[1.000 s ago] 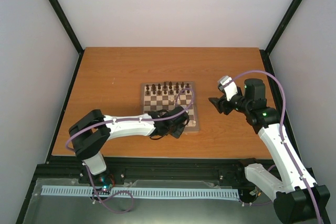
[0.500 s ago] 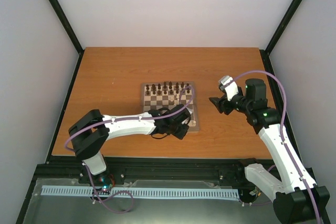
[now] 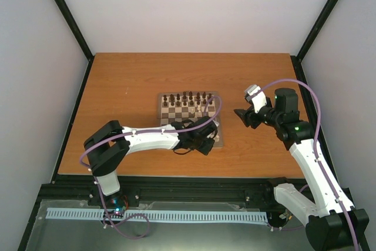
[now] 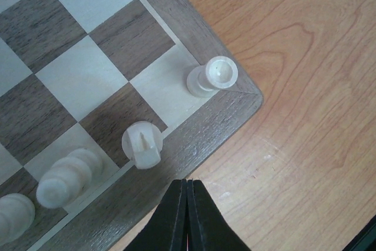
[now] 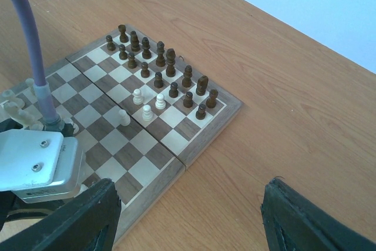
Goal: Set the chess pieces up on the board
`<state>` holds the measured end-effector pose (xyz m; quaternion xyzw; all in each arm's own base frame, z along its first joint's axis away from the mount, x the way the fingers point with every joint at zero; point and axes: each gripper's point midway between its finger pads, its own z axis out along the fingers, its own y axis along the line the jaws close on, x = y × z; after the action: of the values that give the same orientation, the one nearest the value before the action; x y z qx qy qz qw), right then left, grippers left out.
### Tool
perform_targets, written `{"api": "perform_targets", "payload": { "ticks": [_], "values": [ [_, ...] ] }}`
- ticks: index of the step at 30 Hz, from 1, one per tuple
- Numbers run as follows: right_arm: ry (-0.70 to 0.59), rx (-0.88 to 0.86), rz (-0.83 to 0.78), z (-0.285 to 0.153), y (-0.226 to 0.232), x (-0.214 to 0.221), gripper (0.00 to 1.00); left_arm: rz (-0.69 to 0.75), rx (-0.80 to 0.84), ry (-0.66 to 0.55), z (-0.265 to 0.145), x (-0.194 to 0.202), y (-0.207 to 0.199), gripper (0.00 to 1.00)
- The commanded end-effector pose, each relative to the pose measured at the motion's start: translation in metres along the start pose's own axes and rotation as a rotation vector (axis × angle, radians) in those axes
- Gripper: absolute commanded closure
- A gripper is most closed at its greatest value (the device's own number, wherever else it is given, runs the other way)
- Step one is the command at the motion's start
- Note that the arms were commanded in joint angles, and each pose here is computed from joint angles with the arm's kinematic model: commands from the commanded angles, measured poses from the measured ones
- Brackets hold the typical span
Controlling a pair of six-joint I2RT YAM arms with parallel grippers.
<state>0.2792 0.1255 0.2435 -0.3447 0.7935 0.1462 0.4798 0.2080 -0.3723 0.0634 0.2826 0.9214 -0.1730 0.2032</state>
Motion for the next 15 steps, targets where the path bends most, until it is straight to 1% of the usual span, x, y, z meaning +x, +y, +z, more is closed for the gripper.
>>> {"api": "perform_targets", "payload": {
  "ticks": [1, 15],
  "values": [
    [-0.021, 0.000, -0.004, -0.0046, 0.0007, -0.0035, 0.33, 0.022, 0.006, -0.045, 0.0002, -0.0168, -0.0111, 0.99],
    [-0.021, -0.001, -0.004, -0.0047, 0.0008, -0.0035, 0.33, 0.027, -0.037, -0.057, 0.0059, -0.0218, -0.0051, 0.99]
  ]
}}
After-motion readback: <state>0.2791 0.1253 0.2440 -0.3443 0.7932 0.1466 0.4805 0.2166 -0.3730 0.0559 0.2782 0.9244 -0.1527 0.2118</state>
